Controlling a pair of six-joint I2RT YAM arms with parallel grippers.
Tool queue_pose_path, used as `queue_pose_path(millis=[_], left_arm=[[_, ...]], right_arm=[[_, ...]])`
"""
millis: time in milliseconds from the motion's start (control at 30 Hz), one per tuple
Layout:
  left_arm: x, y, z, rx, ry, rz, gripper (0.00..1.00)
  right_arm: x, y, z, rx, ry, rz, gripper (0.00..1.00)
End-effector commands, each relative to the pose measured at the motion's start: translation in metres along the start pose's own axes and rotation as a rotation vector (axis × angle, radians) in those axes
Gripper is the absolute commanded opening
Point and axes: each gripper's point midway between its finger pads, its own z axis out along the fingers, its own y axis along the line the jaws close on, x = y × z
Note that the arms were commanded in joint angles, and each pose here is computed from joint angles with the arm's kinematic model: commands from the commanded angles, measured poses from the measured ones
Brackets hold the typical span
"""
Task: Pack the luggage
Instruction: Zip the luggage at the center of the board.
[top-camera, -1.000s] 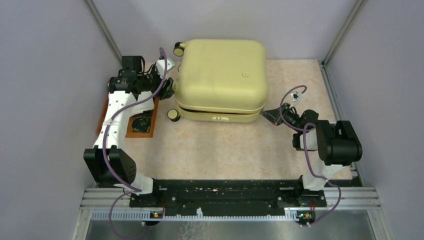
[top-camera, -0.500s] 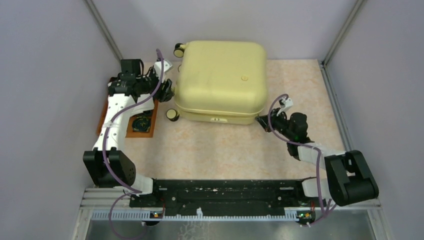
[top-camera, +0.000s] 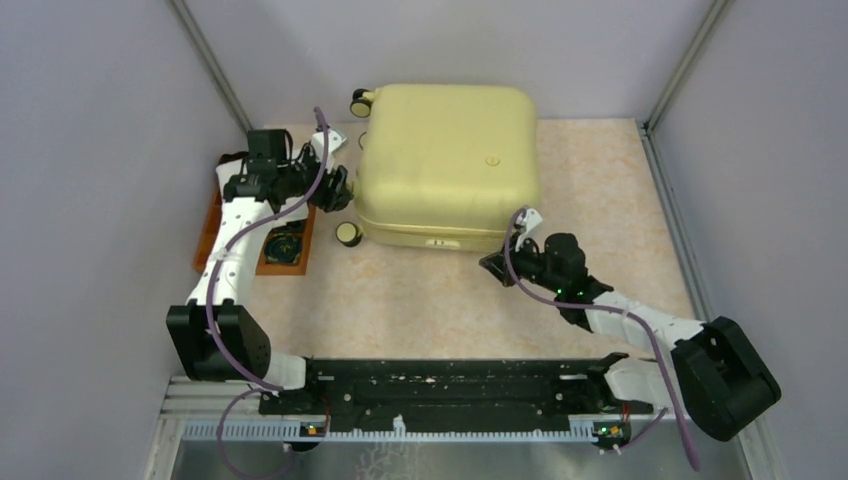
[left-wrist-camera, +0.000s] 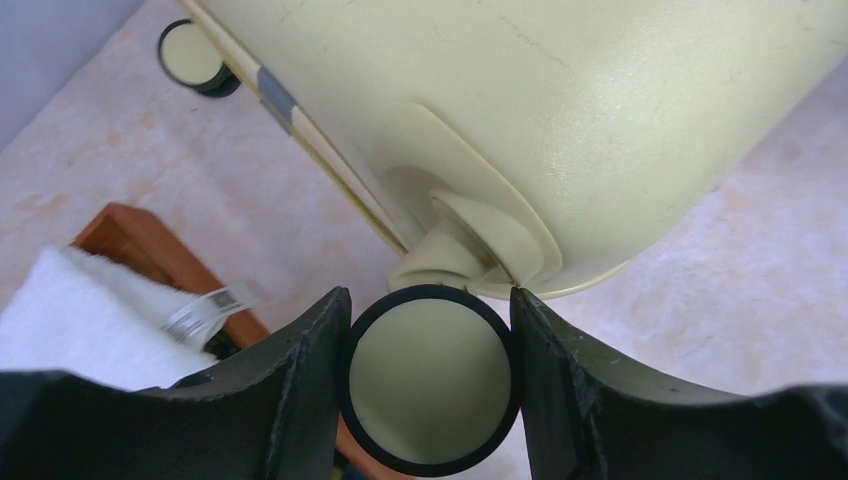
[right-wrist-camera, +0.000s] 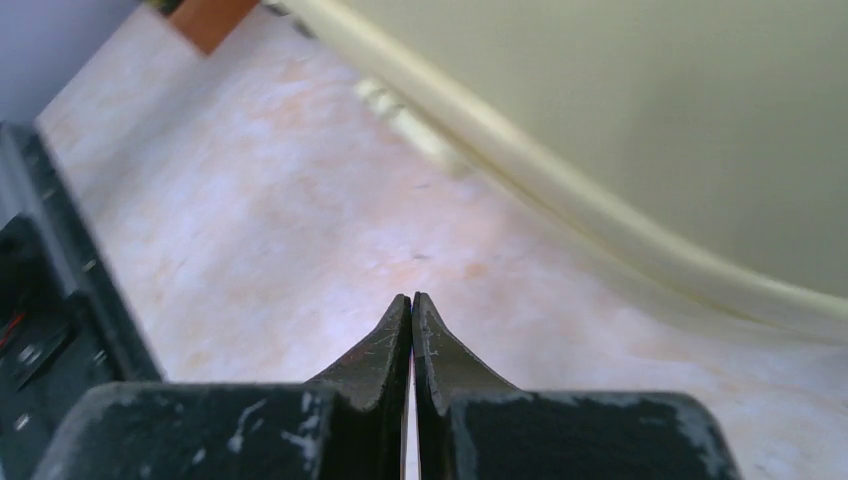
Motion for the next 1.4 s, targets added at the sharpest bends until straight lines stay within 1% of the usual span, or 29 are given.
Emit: queue_pose_path(millis=[0, 100, 200, 233, 267, 367, 400, 433, 467, 500, 567, 600, 667, 767, 800, 900, 1067, 1133, 1267, 1300, 1367], left_arm=[[-0.084, -0.038, -0.019, 0.124, -0.243, 0.073, 0.00], [-0.101, -0.029, -0.028, 0.075, -0.277, 0.083, 0.00], [-0.107, -0.030, -0.033, 0.065, -0.294, 0.094, 0.00], [-0.105, -0.031, -0.033, 0.064, -0.290, 0.092, 0.00], [-0.102, -0.031, -0.033, 0.061, -0.281, 0.088, 0.00], [-0.093, -0.028, -0.032, 0.033, -0.255, 0.094, 0.00], [-0.090, -0.026, -0.032, 0.025, -0.249, 0.095, 0.00], [-0.089, -0.025, -0.033, 0.018, -0.251, 0.100, 0.00], [-0.089, -0.025, -0.034, 0.013, -0.252, 0.102, 0.00], [-0.090, -0.024, -0.034, 0.007, -0.255, 0.105, 0.00], [-0.092, -0.021, -0.036, -0.005, -0.257, 0.110, 0.00], [-0.092, -0.019, -0.036, -0.014, -0.254, 0.109, 0.00], [-0.093, -0.012, -0.036, -0.037, -0.248, 0.108, 0.00], [-0.091, -0.002, -0.037, -0.073, -0.235, 0.090, 0.00], [-0.090, 0.003, -0.037, -0.096, -0.227, 0.082, 0.00], [-0.086, 0.010, -0.038, -0.128, -0.207, 0.067, 0.00], [-0.083, 0.008, -0.038, -0.117, -0.205, 0.059, 0.00], [-0.083, 0.009, -0.037, -0.117, -0.202, 0.059, 0.00], [-0.081, 0.010, -0.037, -0.121, -0.197, 0.060, 0.00], [-0.081, 0.010, -0.036, -0.122, -0.197, 0.061, 0.00], [-0.079, 0.010, -0.035, -0.120, -0.193, 0.057, 0.00]], right_arm=[[-0.023, 0.046, -0.009, -0.158, 0.007, -0.062, 0.00], [-0.019, 0.029, -0.018, -0.112, 0.022, -0.048, 0.00], [-0.014, 0.018, -0.024, -0.081, 0.027, -0.026, 0.00], [-0.014, 0.011, -0.027, -0.049, 0.030, -0.017, 0.00], [-0.015, -0.002, -0.030, 0.019, 0.028, 0.006, 0.00], [-0.025, -0.044, -0.048, 0.226, -0.021, 0.088, 0.39], [-0.030, -0.054, -0.055, 0.267, -0.049, 0.110, 0.51], [-0.033, -0.061, -0.061, 0.288, -0.069, 0.127, 0.60], [-0.035, -0.067, -0.064, 0.301, -0.079, 0.132, 0.67], [-0.035, -0.073, -0.067, 0.317, -0.075, 0.133, 0.71], [-0.034, -0.082, -0.068, 0.330, -0.049, 0.114, 0.75], [-0.032, -0.084, -0.066, 0.328, -0.038, 0.094, 0.76], [-0.036, -0.089, -0.061, 0.320, -0.048, 0.059, 0.74], [-0.047, -0.090, -0.051, 0.249, -0.090, 0.000, 0.65], [-0.050, -0.091, -0.048, 0.235, -0.098, -0.032, 0.64], [-0.063, -0.101, -0.041, 0.254, -0.133, -0.100, 0.66], [-0.065, -0.122, -0.026, 0.267, -0.101, -0.153, 0.65], [-0.067, -0.128, -0.024, 0.273, -0.106, -0.166, 0.61], [-0.076, -0.133, -0.023, 0.284, -0.152, -0.191, 0.41], [-0.078, -0.131, -0.022, 0.269, -0.162, -0.198, 0.38], [-0.081, -0.125, -0.020, 0.234, -0.181, -0.210, 0.36]])
